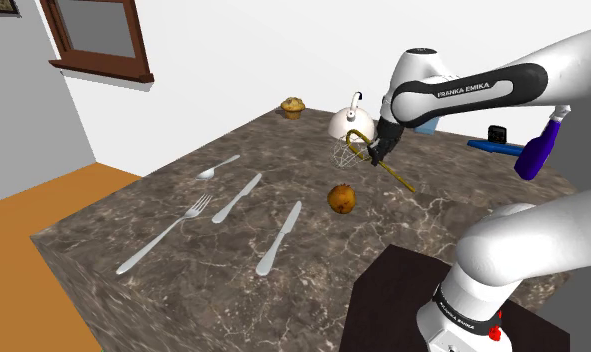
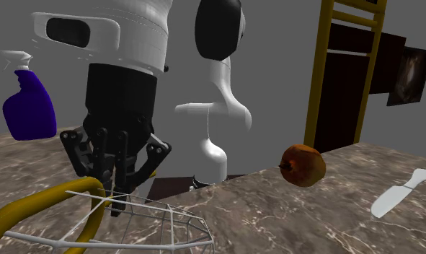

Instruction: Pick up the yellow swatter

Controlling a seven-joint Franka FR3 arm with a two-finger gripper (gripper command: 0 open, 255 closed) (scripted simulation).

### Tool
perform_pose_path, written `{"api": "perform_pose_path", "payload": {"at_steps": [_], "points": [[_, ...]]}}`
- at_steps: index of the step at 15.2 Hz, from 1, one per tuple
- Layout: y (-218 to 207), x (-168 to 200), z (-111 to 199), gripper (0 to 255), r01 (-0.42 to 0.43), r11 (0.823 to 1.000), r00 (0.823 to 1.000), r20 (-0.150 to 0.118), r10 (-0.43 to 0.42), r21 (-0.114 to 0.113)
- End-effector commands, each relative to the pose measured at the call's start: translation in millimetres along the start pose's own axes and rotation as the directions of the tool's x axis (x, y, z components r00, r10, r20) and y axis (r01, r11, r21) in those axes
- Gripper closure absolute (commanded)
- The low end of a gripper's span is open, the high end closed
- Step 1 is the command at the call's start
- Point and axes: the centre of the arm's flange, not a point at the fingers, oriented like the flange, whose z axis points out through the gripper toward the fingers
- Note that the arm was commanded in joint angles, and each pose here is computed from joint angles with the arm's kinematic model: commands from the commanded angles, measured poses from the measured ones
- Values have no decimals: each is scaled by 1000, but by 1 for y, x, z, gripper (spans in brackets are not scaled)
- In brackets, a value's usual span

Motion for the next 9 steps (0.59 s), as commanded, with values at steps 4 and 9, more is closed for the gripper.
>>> {"api": "perform_pose_path", "payload": {"at_steps": [4, 9], "points": [[1, 2, -10, 255, 0, 1000, 1000, 1, 0, 0], [4, 7, -36, 255, 0, 1000, 1000, 1, 0, 0]]}}
